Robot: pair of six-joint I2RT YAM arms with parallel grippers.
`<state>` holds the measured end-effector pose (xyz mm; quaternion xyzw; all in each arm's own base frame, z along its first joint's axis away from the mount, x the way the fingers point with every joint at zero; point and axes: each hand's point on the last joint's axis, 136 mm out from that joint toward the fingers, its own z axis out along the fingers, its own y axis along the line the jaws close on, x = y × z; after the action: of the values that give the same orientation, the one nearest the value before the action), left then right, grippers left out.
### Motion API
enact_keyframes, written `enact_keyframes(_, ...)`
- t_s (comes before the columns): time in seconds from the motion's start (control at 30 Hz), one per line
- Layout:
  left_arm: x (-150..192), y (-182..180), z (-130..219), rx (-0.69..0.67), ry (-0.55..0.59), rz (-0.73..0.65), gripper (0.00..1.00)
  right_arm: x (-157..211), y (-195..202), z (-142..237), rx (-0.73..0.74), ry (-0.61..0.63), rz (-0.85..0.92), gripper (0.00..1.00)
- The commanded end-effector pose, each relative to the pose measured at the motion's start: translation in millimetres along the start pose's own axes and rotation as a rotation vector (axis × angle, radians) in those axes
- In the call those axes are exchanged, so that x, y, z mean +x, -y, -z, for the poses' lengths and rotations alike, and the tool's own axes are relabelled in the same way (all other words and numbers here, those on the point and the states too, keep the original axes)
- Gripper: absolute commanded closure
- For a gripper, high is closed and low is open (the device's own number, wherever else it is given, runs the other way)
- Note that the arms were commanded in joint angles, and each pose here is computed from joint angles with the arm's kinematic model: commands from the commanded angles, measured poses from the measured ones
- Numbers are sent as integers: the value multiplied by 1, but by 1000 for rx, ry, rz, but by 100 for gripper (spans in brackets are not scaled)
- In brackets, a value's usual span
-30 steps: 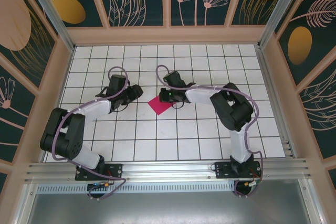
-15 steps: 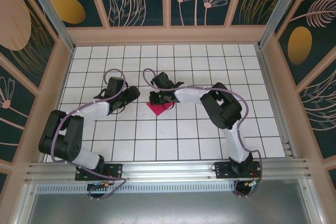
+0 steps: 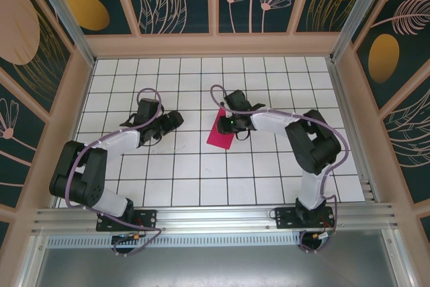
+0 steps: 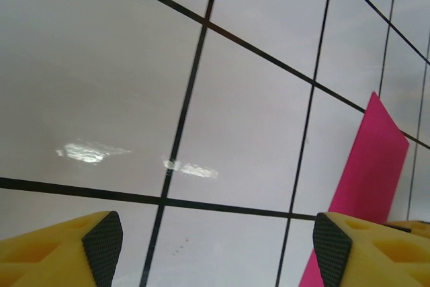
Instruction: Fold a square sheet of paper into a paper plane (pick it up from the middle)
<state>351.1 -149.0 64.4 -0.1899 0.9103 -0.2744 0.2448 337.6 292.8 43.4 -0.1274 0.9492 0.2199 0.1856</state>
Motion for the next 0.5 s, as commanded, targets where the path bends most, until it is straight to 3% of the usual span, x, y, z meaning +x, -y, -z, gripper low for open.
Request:
enact_keyframes(0.0,10,23,-3,90,-47,-42,24,-18,0,13,23,101,-109,74)
enact_keyframes(0.23,43,73,-17,198,-144,-96,29,-29,35,6,81,127,-250,68)
enact_keyframes(0.47,67,95,-36,232,-219,-97,30,-48,58,-9,87,118,-288,68)
